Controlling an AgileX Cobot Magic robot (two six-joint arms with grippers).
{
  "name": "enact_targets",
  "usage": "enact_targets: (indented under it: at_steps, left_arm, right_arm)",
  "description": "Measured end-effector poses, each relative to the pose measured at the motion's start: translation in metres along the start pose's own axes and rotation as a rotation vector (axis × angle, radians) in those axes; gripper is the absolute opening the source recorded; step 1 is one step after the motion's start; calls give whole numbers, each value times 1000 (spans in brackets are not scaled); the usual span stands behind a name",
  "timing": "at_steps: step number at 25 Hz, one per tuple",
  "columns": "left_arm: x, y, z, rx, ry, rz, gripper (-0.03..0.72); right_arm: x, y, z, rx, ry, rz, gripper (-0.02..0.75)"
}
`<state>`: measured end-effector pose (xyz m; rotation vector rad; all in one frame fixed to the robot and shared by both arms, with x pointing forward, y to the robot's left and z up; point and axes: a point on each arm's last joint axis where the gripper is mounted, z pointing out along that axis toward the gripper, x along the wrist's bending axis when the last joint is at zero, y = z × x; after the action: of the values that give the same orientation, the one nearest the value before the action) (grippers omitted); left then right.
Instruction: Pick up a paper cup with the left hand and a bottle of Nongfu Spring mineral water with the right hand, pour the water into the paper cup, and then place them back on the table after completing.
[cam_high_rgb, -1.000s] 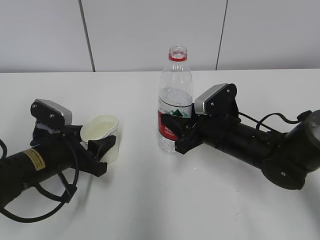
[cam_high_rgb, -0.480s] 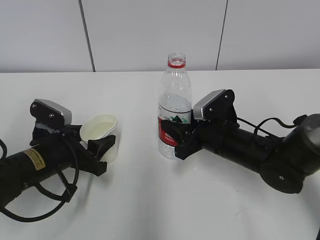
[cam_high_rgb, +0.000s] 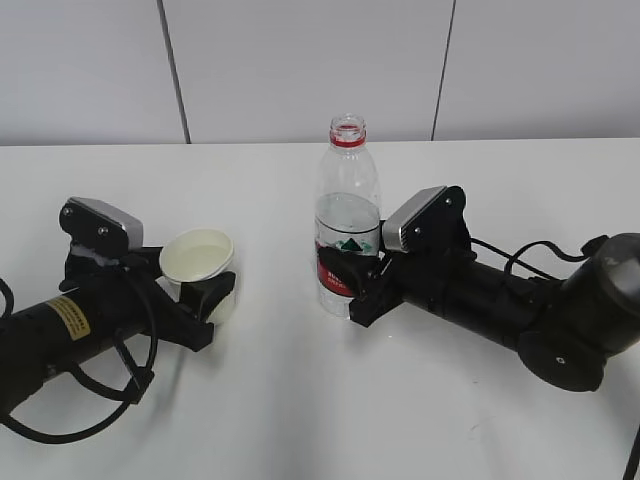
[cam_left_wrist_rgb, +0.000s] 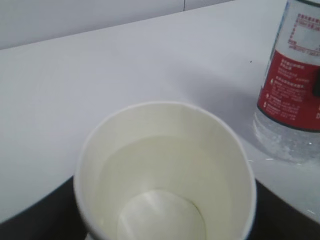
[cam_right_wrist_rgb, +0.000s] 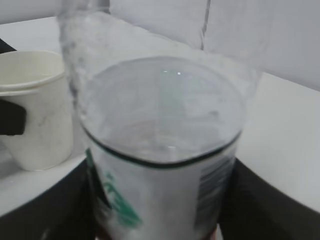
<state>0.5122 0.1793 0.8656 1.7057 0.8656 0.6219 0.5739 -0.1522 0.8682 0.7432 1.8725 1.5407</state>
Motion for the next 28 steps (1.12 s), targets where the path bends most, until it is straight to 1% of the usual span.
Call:
enact_targets:
  at_steps: [3, 5, 6, 10, 15, 23, 26, 28]
  left_arm:
    - [0, 0, 0, -1, 0, 0, 515]
    - [0, 0, 0, -1, 0, 0, 533]
    - [0, 0, 0, -1, 0, 0, 545]
    - [-1, -3, -4, 14, -1, -5, 590]
    - [-6, -10, -22, 55, 14, -26, 599]
    - [-8, -19, -45, 108, 77, -71, 599]
    - [-6, -22, -51, 124, 120, -74, 598]
    - [-3, -24, -54, 134, 169, -77, 596]
  right_arm:
    - [0, -1, 0, 2, 0, 5, 579]
    - [0, -1, 0, 4, -5, 10, 635]
    - [-1, -2, -1, 6, -12, 14, 648]
    - [2, -8, -7, 35, -25, 35, 660]
    - [4, -16, -21, 81, -69, 75, 661]
    - [6, -16, -41, 119, -143, 122, 650]
    - [5, -19, -49, 138, -190, 146, 638]
    - [2, -21, -53, 149, -240, 158, 626]
